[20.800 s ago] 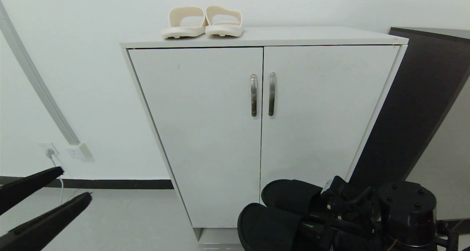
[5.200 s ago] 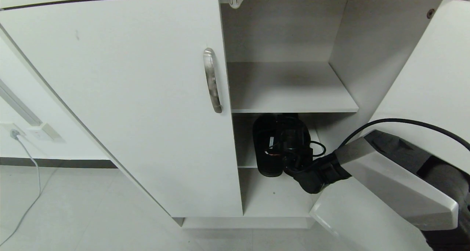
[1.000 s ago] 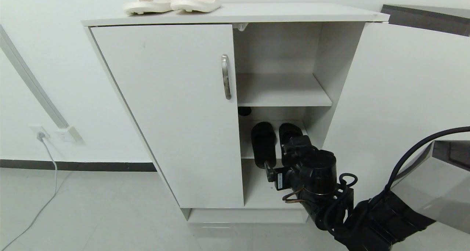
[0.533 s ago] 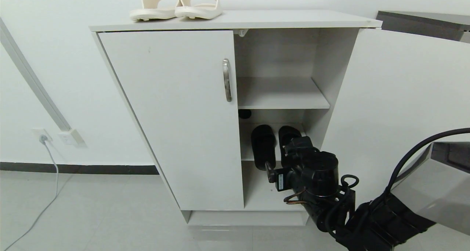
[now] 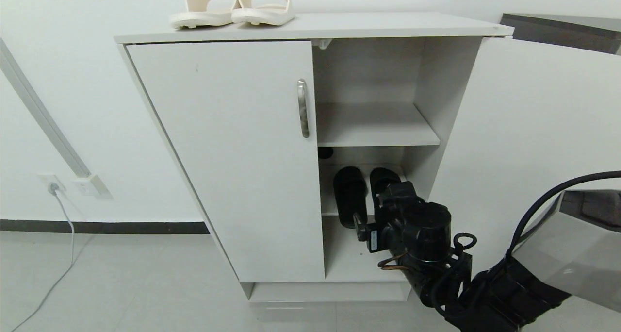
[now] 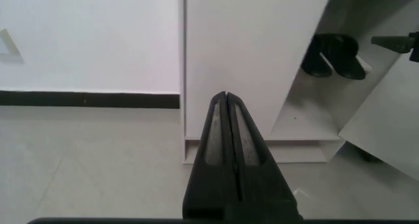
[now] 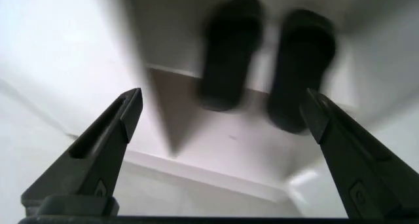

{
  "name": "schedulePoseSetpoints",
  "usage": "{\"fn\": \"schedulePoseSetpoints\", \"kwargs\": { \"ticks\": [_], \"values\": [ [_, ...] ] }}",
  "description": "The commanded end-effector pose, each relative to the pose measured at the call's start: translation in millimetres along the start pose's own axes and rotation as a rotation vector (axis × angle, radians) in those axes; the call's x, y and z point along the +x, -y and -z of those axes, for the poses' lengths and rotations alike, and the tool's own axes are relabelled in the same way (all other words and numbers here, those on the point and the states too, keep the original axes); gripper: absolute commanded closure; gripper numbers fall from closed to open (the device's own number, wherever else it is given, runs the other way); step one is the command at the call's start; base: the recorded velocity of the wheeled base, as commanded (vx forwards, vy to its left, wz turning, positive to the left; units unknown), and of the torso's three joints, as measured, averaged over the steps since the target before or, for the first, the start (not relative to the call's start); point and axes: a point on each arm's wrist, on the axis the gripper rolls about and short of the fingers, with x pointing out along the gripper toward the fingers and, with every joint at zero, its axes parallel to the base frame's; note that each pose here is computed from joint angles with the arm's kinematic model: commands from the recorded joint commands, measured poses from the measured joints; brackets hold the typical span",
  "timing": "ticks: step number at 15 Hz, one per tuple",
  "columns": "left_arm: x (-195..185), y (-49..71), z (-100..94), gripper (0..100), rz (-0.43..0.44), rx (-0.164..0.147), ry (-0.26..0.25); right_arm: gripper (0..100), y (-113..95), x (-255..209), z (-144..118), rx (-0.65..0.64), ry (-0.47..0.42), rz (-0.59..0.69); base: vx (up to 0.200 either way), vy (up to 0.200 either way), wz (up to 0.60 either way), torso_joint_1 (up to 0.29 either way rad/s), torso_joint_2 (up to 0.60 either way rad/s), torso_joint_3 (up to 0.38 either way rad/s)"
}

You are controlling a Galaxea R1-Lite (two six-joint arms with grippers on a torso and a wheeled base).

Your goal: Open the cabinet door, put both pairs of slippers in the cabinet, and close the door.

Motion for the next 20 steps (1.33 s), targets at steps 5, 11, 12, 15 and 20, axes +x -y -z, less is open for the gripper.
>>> {"fn": "schedulePoseSetpoints", "kwargs": {
  "ticks": [5,11,12,15,20],
  "values": [
    [0.0,0.0,0.1,100,0.0,0.0,-0.001,0,-0.6,-0.5,4.0,-0.007,-0.01,-0.003,0.0,0.2,0.0,0.004,0.0,0.004],
    [0.1,0.0,-0.1,100,0.0,0.0,-0.001,0,-0.6,-0.5,4.0,-0.007,-0.01,-0.003,0.0,0.2,0.0,0.001,0.0,0.003],
    [0.0,0.0,0.1,100,0.0,0.0,-0.001,0,-0.6,-0.5,4.0,-0.007,-0.01,-0.003,0.0,0.2,0.0,-0.002,0.0,-0.002],
    [0.1,0.0,-0.1,100,0.0,-0.002,-0.001,0,-0.4,-0.7,5.2,-0.009,-0.014,-0.002,0.0,0.2,0.0,0.001,0.0,0.002],
    [0.1,0.0,-0.1,100,-0.001,-0.008,-0.001,0,0.3,-1.6,7.0,-0.013,-0.021,-0.002,0.0,0.0,0.0,0.0,0.0,0.0]
  ]
}}
